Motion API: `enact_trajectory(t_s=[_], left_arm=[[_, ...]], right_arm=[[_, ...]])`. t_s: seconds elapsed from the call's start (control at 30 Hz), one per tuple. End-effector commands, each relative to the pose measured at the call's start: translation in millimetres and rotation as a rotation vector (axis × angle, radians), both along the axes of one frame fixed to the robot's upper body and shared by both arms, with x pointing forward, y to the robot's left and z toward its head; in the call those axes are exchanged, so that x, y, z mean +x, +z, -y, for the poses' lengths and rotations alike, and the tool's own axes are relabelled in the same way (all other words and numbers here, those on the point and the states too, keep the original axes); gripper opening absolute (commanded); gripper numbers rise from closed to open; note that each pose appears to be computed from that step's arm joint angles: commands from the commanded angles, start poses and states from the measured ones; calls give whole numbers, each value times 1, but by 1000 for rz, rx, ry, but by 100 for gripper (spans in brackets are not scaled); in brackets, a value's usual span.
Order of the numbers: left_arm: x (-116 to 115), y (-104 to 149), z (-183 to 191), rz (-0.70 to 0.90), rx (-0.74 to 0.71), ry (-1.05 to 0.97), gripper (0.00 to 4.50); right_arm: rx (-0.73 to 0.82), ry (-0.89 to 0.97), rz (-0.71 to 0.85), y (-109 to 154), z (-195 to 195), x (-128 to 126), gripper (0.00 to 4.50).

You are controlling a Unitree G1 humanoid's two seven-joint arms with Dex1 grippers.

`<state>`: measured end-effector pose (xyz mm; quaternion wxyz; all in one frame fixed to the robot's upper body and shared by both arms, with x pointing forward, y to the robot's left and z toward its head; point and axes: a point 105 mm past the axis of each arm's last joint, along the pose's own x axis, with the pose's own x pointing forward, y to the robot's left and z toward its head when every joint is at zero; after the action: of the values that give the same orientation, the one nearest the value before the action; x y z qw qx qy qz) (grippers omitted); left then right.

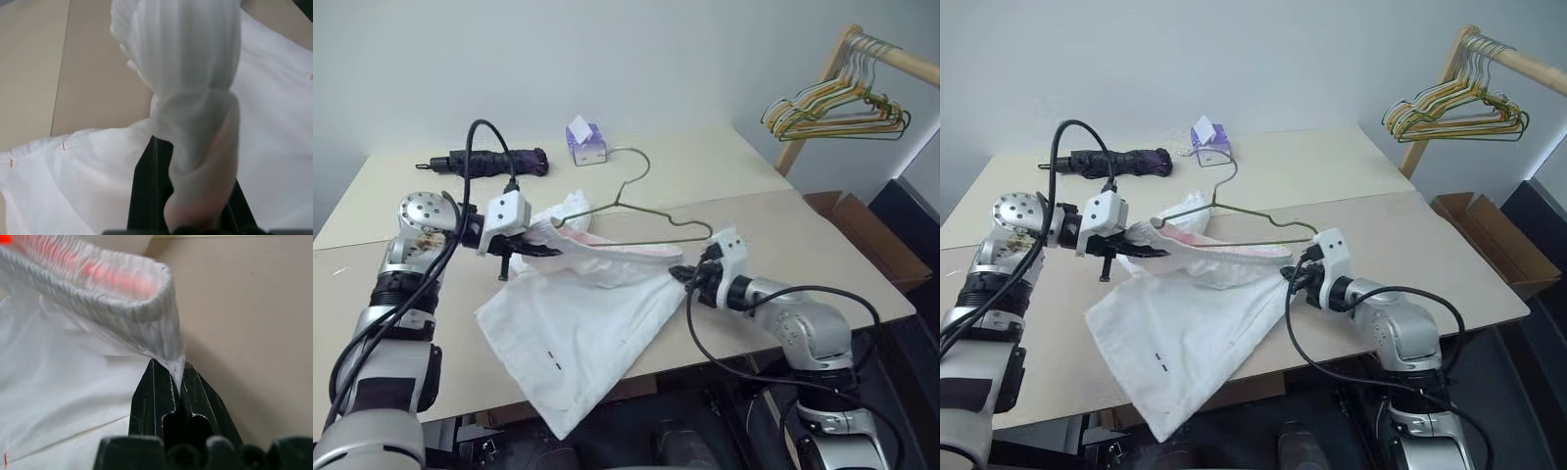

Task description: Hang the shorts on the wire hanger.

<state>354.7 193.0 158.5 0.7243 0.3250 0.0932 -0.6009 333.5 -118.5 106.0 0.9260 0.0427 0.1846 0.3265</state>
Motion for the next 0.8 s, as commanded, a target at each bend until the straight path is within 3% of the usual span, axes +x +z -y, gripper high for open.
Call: enact_trajectory(t_s=[0.03, 0.47, 0.6, 0.8], left_arm=[[-2, 6, -21, 37, 66, 29, 0], [-6, 6, -47, 32, 98, 103, 0], [-9, 14, -53, 27, 18, 125, 0], [-23, 11, -62, -44, 44, 110, 0]], right_arm=[[-5, -104, 64, 19, 31, 10, 2], [-14, -153, 43, 17, 49, 13, 2], [3, -154, 28, 15, 49, 13, 2], [2, -151, 4, 10, 50, 13, 2]])
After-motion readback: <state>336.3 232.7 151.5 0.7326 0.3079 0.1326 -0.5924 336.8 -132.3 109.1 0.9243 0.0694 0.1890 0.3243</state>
